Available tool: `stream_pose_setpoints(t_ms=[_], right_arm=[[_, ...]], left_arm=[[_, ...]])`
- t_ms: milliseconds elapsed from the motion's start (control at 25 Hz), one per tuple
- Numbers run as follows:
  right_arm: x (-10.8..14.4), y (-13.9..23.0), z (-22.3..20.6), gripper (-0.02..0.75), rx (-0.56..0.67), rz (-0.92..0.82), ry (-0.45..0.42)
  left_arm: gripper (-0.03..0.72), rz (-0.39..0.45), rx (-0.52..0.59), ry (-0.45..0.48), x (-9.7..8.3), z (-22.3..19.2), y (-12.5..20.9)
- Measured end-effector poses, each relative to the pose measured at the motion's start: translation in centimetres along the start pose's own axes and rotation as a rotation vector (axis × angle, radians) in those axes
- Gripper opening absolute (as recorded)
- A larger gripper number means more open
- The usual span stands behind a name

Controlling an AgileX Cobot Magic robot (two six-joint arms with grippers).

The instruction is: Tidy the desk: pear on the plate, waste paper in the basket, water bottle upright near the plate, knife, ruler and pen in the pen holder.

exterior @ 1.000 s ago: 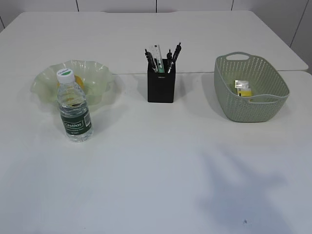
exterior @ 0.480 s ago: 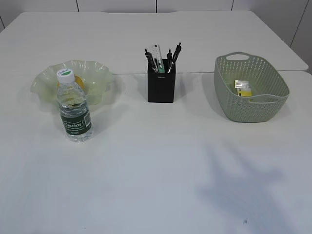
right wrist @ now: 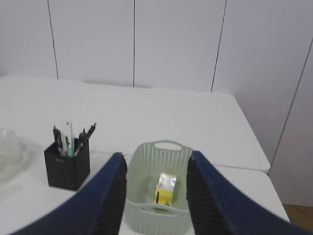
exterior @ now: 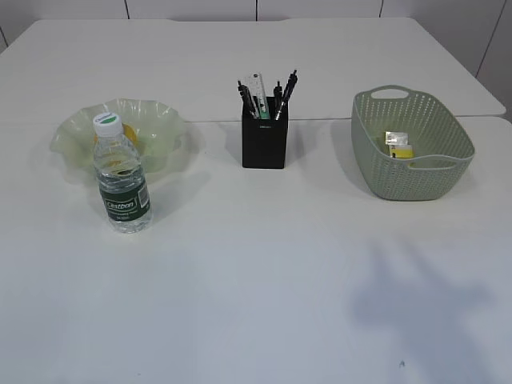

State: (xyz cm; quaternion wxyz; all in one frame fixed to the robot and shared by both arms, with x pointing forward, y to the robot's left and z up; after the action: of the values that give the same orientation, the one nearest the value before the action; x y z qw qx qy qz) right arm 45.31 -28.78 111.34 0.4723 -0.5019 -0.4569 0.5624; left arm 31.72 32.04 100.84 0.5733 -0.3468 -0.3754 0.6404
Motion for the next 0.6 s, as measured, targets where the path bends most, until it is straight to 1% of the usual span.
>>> stream_pose_setpoints(t_ms=[80, 320, 600], right_arm=[[0.4, 0.8, 0.0, 0.311, 0.043, 0.014, -0.020], [0.8, 1.9, 0.6, 0.311, 0.099, 0.004, -0.044], [0.8, 2.9, 3.4, 0.311, 0.144, 0.006, -0.059]], left_arm=[[0.527, 0.000, 0.000, 0.000, 0.0, 0.0, 0.0], [0.527, 0.000, 0.000, 0.000, 0.0, 0.0, 0.0], [0.527, 0.000, 0.000, 0.000, 0.0, 0.0, 0.0]])
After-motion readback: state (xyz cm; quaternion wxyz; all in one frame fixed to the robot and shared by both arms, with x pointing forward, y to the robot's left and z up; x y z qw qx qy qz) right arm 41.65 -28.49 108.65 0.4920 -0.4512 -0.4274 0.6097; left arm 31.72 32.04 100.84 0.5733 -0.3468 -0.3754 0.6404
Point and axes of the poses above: a point on each arm's last joint axis where the gripper is mounted, z pointing back along that axis away from the gripper, x along the wrist's bending axis when the last joint is at zero, y = z × x, the point moved 10 cm from there along -z, pointing out along that axis toward the gripper, and after that the axes turned 1 degree about z, right-handed, at the moved point
